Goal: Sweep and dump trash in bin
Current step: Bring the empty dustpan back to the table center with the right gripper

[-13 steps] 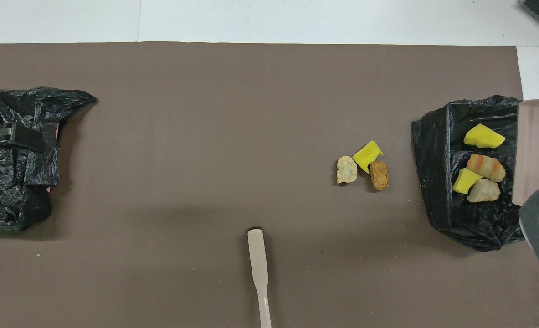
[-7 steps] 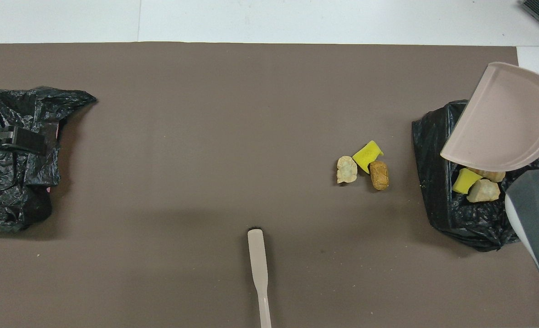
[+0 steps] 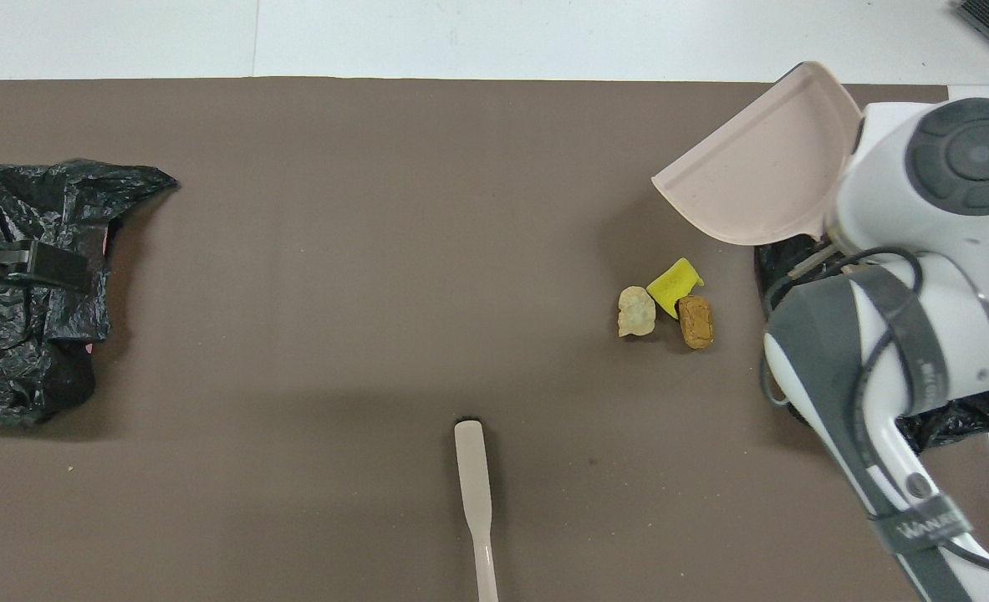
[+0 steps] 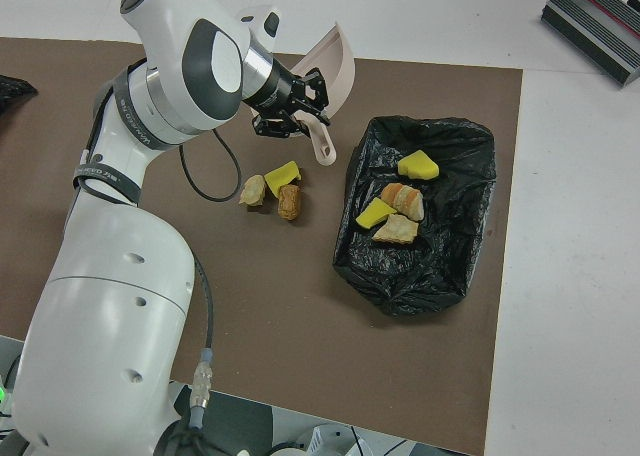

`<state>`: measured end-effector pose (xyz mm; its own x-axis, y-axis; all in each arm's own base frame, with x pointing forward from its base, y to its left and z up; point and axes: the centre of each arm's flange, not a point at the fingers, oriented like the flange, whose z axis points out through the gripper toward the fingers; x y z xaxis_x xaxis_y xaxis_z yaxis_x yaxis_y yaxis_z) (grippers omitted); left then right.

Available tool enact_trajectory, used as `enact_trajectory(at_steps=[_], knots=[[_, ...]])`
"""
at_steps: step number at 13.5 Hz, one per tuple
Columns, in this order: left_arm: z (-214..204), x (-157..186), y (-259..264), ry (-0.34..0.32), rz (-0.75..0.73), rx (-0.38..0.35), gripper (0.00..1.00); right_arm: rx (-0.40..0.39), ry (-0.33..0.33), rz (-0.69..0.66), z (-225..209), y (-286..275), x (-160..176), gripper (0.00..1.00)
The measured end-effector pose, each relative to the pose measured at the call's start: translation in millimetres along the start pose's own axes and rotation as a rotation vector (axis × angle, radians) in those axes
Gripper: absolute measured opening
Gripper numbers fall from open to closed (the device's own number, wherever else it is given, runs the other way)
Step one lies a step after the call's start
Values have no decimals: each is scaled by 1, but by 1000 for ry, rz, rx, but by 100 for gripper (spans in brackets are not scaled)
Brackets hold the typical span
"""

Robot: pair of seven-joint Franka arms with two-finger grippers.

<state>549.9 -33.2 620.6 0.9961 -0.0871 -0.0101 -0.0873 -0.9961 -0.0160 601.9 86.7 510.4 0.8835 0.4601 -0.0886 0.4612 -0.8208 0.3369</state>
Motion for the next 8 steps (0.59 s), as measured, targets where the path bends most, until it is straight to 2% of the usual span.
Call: enact_trajectory(at_steps=[4,8], knots=[[0,0,1,0,4,-5,100,114,36,203,-5,-101,71,32],[0,0,1,-1,5,-6,100,157,70,331,-18,-189,132,32]])
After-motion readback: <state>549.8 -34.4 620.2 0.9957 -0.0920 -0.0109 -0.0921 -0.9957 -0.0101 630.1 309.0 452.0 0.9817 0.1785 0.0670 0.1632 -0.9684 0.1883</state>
